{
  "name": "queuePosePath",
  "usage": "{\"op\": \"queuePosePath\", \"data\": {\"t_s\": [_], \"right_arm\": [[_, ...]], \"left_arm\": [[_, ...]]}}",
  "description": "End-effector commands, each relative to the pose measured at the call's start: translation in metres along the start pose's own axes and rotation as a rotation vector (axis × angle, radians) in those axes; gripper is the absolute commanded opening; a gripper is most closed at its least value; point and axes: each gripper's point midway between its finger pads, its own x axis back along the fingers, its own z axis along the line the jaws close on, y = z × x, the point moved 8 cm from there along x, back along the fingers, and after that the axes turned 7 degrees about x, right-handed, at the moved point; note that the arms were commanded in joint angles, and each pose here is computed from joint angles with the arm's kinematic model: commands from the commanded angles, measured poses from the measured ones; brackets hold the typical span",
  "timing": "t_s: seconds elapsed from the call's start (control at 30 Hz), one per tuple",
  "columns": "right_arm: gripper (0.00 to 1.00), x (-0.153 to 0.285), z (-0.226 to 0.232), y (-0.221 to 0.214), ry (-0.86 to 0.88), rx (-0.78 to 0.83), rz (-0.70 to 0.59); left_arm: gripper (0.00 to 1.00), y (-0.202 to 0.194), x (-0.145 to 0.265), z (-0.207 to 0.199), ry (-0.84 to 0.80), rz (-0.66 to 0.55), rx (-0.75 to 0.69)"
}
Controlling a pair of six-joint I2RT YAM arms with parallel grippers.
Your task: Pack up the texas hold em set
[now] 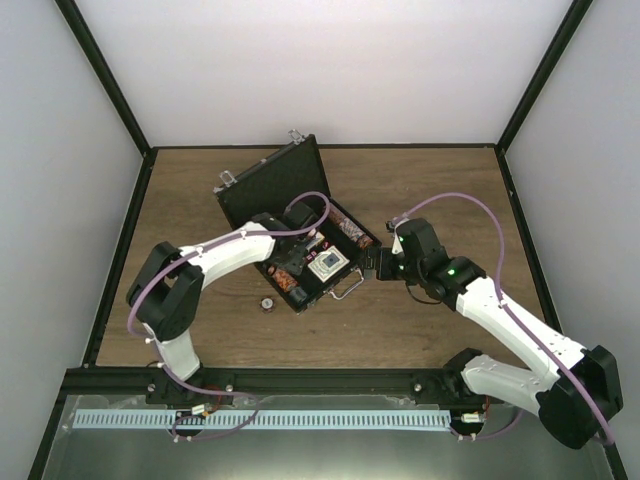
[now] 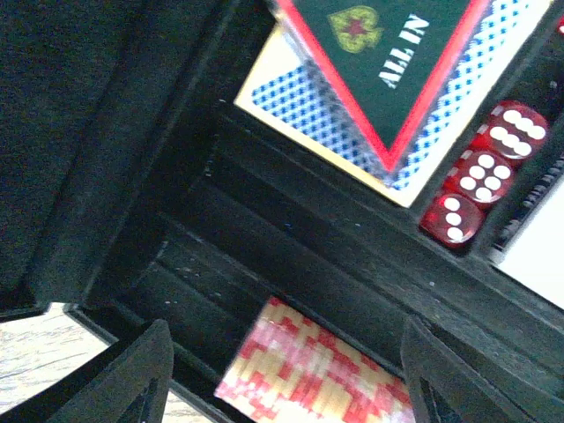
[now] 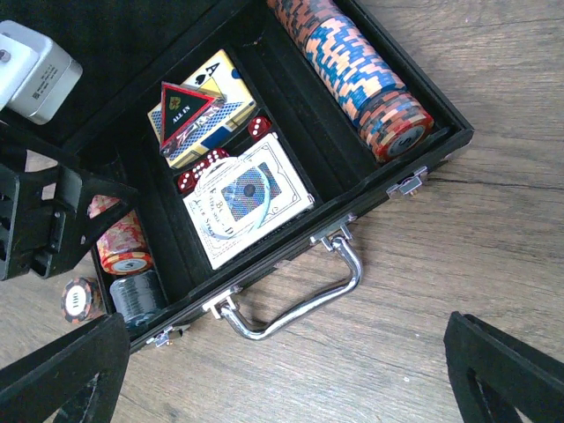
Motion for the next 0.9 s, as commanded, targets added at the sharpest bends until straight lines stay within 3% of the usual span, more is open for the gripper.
{"op": "queuePosePath", "data": {"t_s": [0.0, 0.4, 0.87], "right_arm": [[1.00, 0.008, 0.004, 0.012, 0.017, -0.003, -0.049], [1.00, 0.006, 0.004, 0.012, 0.015, 0.007, -0.049], [1.00, 0.003, 0.003, 0.010, 0.015, -0.001, -0.043]], "left_arm": [[0.71, 0.010, -0.002, 0.014, 0.041, -0.036, 0.070], [0.67, 0.000, -0.022, 0.027, -0.234, 0.040, 0.193], [0.58, -0.031, -0.035, 0.014, -0.419, 0.187, 0.091]]}}
